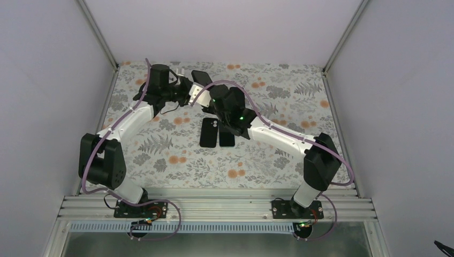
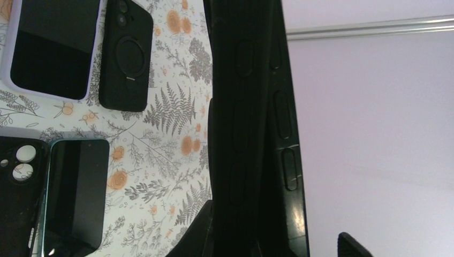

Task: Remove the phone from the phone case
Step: Remove the phone case from the phone.

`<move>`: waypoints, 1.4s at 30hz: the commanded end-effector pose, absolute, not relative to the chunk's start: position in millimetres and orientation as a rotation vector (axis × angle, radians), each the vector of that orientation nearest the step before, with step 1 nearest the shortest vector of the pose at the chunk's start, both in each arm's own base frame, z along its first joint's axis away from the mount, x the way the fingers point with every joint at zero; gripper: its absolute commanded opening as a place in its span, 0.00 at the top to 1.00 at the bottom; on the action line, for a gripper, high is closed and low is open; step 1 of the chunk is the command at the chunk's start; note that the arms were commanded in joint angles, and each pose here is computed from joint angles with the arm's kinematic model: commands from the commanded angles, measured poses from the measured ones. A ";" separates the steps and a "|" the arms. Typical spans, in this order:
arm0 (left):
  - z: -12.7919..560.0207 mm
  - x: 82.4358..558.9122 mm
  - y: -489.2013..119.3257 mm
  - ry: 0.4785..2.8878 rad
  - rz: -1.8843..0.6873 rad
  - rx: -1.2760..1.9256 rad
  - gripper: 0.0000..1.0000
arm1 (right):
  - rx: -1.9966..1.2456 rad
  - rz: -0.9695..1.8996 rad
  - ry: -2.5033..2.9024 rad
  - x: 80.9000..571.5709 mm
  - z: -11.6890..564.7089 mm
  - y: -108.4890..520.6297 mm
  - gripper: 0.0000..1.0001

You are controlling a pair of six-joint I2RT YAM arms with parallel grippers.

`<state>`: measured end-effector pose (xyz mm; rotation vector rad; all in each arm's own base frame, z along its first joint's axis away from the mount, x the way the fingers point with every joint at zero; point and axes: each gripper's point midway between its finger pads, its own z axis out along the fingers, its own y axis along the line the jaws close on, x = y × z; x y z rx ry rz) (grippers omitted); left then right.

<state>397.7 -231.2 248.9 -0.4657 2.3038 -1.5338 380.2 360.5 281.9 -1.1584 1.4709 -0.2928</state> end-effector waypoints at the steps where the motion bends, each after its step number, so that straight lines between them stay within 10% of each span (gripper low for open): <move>1: 274.8 392.7 -237.0 2.241 -1.603 -0.355 0.98 | -1.130 -0.402 1.497 392.7 275.5 346.9 0.68; 6: 272.3 390.9 -235.9 2.251 -1.585 -0.351 0.98 | -1.123 -0.375 1.499 389.8 284.1 347.3 0.96; 42: 229.1 395.0 -183.1 2.304 -1.275 -0.207 0.98 | -0.956 -0.035 1.478 358.9 402.0 317.2 0.96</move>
